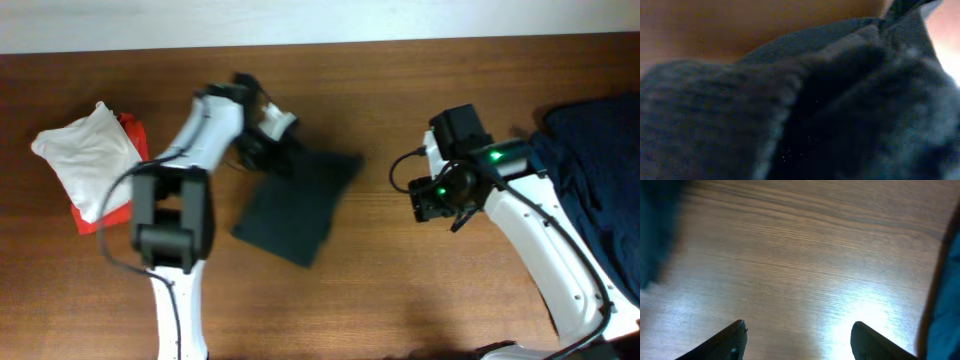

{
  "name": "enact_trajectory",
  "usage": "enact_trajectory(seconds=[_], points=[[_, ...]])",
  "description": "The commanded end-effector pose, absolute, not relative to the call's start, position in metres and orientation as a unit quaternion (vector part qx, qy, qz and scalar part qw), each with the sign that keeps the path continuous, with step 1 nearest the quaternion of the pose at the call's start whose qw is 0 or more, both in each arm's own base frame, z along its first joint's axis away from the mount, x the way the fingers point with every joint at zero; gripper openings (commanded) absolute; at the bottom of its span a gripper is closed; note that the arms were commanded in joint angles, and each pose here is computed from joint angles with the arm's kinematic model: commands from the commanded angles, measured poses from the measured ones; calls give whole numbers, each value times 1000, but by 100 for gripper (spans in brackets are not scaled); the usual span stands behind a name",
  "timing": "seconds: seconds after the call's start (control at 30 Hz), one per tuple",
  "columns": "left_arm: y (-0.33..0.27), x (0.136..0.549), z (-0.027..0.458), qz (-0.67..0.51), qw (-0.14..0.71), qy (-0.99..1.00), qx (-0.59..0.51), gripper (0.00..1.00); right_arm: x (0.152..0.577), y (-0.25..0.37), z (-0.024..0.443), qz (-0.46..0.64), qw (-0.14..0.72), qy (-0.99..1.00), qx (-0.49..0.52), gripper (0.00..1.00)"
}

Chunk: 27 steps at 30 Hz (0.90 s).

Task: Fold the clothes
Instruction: 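Carry the folded shirt left with the left gripper onto the white-red stack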

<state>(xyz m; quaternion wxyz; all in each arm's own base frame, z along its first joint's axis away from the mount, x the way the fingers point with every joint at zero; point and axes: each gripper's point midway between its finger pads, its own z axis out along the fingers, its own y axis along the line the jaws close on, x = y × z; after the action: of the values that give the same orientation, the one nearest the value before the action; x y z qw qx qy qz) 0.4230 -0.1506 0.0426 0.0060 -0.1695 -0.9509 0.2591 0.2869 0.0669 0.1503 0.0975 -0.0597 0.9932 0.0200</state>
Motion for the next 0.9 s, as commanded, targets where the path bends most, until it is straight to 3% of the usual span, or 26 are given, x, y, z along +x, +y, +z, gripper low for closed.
enact_trajectory(seconds=[0.0, 0.2, 0.33, 0.63, 0.87], points=[[-65, 461, 130, 198, -111, -969, -101, 0, 290, 51, 158, 17, 109, 993, -31, 70], [48, 448, 203, 166, -202, -965, 6, 0, 291, 46, 158, 16, 110, 994, -21, 71], [90, 438, 224, 141, -234, -961, 46, 0, 291, 46, 158, 16, 110, 994, -21, 71], [177, 435, 230, 91, -284, -946, 128, 0, 291, 46, 158, 16, 110, 994, -21, 72], [214, 450, 198, 82, -287, -942, 154, 0, 291, 46, 158, 16, 109, 994, -21, 72]])
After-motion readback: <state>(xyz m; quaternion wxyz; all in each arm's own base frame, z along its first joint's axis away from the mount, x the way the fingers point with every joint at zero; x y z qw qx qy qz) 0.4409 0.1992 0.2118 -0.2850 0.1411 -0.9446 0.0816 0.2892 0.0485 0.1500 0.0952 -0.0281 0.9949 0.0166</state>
